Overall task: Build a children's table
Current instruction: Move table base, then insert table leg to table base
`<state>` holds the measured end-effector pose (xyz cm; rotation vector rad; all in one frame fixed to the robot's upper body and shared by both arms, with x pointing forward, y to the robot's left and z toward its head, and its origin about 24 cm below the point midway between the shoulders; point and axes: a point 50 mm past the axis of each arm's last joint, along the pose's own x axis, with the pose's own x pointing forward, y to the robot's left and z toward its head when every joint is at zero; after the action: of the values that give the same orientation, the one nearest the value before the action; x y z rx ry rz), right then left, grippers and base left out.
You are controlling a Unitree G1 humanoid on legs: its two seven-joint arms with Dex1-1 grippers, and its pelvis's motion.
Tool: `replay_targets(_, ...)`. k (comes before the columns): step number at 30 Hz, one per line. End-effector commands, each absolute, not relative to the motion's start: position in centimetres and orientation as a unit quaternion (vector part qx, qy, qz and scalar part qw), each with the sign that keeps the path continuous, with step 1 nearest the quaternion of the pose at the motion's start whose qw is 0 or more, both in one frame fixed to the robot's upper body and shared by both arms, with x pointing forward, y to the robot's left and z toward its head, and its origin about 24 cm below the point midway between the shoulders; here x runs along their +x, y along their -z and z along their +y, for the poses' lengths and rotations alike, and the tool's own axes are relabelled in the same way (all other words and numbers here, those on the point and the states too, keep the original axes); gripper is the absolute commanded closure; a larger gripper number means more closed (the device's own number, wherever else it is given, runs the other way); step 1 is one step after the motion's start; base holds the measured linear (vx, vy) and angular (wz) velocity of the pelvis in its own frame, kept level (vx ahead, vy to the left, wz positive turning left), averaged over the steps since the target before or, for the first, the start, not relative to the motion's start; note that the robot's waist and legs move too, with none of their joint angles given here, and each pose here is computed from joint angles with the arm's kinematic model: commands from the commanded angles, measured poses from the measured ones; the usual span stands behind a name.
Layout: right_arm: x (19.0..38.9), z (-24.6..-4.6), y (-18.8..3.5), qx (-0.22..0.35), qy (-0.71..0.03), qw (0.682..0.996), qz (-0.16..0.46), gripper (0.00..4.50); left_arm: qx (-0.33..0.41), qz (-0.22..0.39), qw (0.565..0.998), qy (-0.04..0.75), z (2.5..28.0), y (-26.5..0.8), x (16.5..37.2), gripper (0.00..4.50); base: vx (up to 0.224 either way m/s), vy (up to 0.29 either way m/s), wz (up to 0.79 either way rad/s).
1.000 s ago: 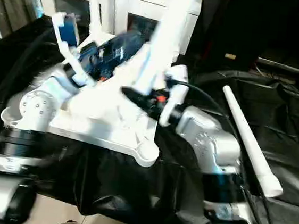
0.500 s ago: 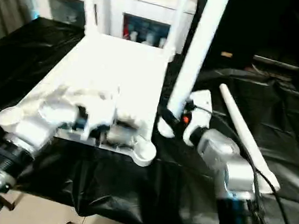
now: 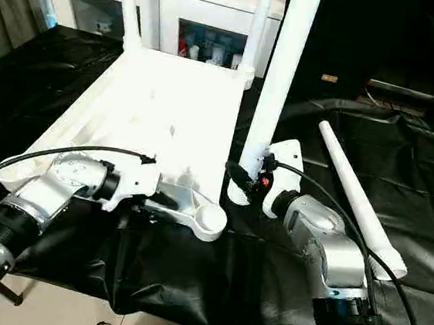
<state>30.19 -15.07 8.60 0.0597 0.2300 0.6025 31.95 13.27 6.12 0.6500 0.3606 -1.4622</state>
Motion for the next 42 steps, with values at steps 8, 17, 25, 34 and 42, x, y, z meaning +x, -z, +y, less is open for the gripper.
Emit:
replay_targets(8,30.2,-14.9,-9.2,0.014,-0.308,0.946,0.095,2.57,0.297,0.162,0.684,0.646,14.4,-6.5,32.4,4.08,0.000,0.000,0.00)
replay_targets(17,30.2,-14.2,-9.5,0.029,-0.330,0.939,0.093,2.57,0.275,0.159,0.702,0.637,14.8,-6.7,32.5,4.49,0.000,0.000,0.00)
replay_targets(25,30.0,-13.3,-9.0,0.038,-0.379,0.917,0.117,2.57,0.197,0.159,0.763,0.594,11.7,-6.5,32.8,4.50,0.000,0.000,0.00)
replay_targets(34,31.1,-13.0,-8.6,0.010,-0.374,0.919,0.123,2.57,0.208,0.165,0.772,0.578,10.3,-5.4,32.2,4.50,0.000,0.000,0.00)
replay_targets(42,31.5,-13.0,-7.9,0.021,-0.373,0.918,0.136,2.57,0.223,0.178,0.766,0.576,10.9,-5.2,32.2,4.50,0.000,0.000,0.00)
